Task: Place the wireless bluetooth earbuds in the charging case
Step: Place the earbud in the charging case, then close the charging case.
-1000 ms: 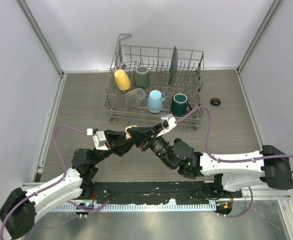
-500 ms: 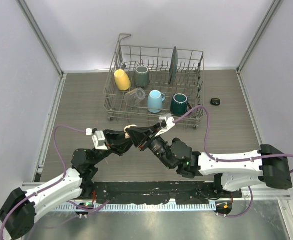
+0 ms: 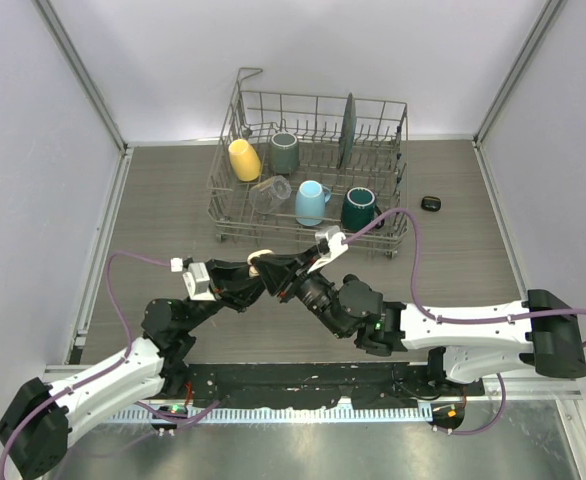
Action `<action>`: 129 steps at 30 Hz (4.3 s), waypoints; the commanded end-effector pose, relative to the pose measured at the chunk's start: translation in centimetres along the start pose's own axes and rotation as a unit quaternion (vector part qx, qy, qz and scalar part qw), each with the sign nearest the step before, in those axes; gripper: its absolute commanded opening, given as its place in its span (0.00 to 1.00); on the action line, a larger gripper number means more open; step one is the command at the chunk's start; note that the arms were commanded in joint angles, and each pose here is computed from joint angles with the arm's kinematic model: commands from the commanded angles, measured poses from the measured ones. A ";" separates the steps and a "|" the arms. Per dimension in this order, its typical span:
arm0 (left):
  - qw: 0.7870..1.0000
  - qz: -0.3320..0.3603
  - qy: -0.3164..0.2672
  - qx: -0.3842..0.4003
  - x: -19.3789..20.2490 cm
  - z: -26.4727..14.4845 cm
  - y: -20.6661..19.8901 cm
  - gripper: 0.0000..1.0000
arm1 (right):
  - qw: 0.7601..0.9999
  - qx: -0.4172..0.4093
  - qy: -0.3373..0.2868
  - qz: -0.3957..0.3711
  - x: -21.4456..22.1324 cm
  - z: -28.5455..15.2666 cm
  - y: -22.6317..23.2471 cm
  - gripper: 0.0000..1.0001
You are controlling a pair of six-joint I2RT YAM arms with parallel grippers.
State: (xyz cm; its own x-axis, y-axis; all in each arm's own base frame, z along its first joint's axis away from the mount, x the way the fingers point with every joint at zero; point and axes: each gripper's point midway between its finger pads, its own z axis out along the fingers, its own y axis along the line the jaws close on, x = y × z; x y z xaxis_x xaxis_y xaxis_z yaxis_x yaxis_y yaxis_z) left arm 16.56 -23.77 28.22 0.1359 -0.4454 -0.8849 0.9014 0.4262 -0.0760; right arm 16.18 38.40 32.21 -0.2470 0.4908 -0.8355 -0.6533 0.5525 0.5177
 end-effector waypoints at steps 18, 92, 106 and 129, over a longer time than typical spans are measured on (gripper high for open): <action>0.995 0.040 -0.092 0.002 -5.5 0.9 -0.3 0.00 | 0.994 0.032 0.081 -0.071 2.0 -1.2 -1.2 0.04; 0.997 -0.023 -0.069 0.010 -3.9 0.2 -0.9 0.00 | 0.989 0.111 0.057 0.075 -11.2 -5.2 -6.9 0.91; 0.996 -0.040 -0.023 0.071 -2.8 1.7 -2.7 0.00 | 0.975 0.099 0.186 0.064 -5.8 -0.9 -5.6 0.91; 0.997 -0.034 -0.008 0.064 -1.7 1.7 -2.3 0.00 | 0.953 -0.007 0.291 0.079 -0.6 -4.3 -3.4 0.86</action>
State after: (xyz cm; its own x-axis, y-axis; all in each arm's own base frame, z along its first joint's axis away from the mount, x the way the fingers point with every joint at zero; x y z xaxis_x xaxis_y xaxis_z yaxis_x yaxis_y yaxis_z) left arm 14.73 -25.87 28.11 -0.0010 -0.4316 -0.9021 0.9572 0.2608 -0.1258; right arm 17.75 33.13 29.97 -0.6855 0.1692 -0.7081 -0.5206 0.5660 0.6392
